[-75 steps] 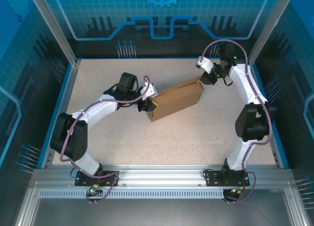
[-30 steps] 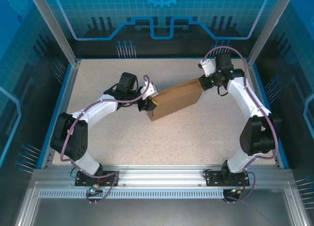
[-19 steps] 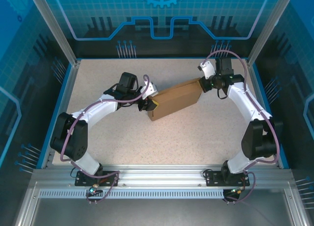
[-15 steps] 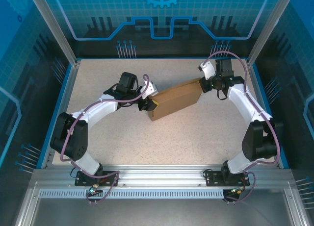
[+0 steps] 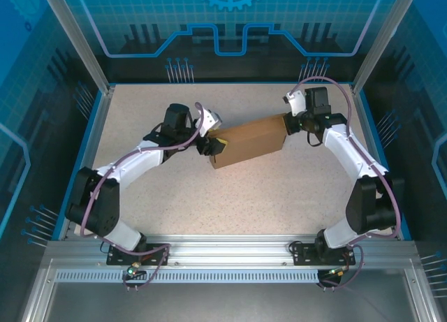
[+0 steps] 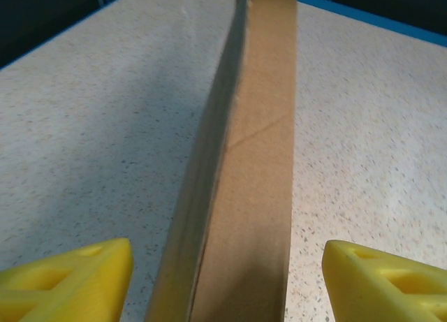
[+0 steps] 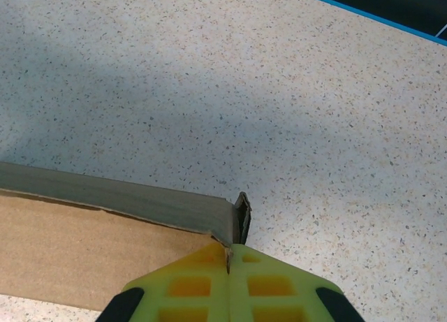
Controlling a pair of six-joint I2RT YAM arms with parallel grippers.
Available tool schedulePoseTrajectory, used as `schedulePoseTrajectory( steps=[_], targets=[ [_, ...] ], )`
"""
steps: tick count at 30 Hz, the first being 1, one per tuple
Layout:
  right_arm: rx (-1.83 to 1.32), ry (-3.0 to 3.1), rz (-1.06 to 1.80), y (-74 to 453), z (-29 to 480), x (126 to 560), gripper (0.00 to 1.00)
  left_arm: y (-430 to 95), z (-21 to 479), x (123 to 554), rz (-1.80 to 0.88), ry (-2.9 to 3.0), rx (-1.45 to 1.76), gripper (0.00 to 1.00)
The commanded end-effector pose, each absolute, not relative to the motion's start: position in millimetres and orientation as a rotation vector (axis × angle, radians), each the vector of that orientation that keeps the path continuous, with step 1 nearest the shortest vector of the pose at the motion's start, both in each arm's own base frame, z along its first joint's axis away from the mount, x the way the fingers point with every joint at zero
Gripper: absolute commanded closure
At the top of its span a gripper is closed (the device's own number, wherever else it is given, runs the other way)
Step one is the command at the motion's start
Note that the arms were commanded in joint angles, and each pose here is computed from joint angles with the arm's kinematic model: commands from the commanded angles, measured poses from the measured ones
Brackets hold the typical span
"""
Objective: Fold the paper box
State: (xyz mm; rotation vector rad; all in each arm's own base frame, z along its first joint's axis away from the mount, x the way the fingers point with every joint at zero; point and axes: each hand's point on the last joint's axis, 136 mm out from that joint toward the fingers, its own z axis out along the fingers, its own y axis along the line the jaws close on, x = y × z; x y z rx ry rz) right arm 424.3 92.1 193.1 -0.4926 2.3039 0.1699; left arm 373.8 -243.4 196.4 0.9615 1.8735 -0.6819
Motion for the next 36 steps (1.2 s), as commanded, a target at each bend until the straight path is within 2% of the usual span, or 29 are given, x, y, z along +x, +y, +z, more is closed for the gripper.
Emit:
schedulePoseTrajectory(
  steps=[1,10,22,27,32,36],
  targets=[
    [-0.467,2.346,0.179,96.3,187.9,413.0,0.94,-223.8,222.9,382.9,-0.618,1.913,0.738,0.28],
    [-0.448,2.346,0.181,98.1,190.1,413.6,0.94,-198.2,201.1,356.3,-0.456,2.183,0.553,0.31],
    [-0.464,2.348,0.178,99.8,188.1,413.6,0.94,-195.4,198.1,352.7,-0.432,2.281,0.540,0.77],
    [-0.468,2.351,0.170,98.8,187.6,412.4,0.93,-200.2,201.3,356.5,-0.447,2.280,0.534,0.87],
    [-0.462,2.351,0.187,100.4,187.1,411.7,0.94,-204.7,199.9,358.6,-0.475,2.304,0.492,0.94],
    [-0.461,2.348,0.185,102.1,187.9,410.8,0.93,-207.6,204.9,361.0,-0.552,2.317,0.354,0.95]
  ],
)
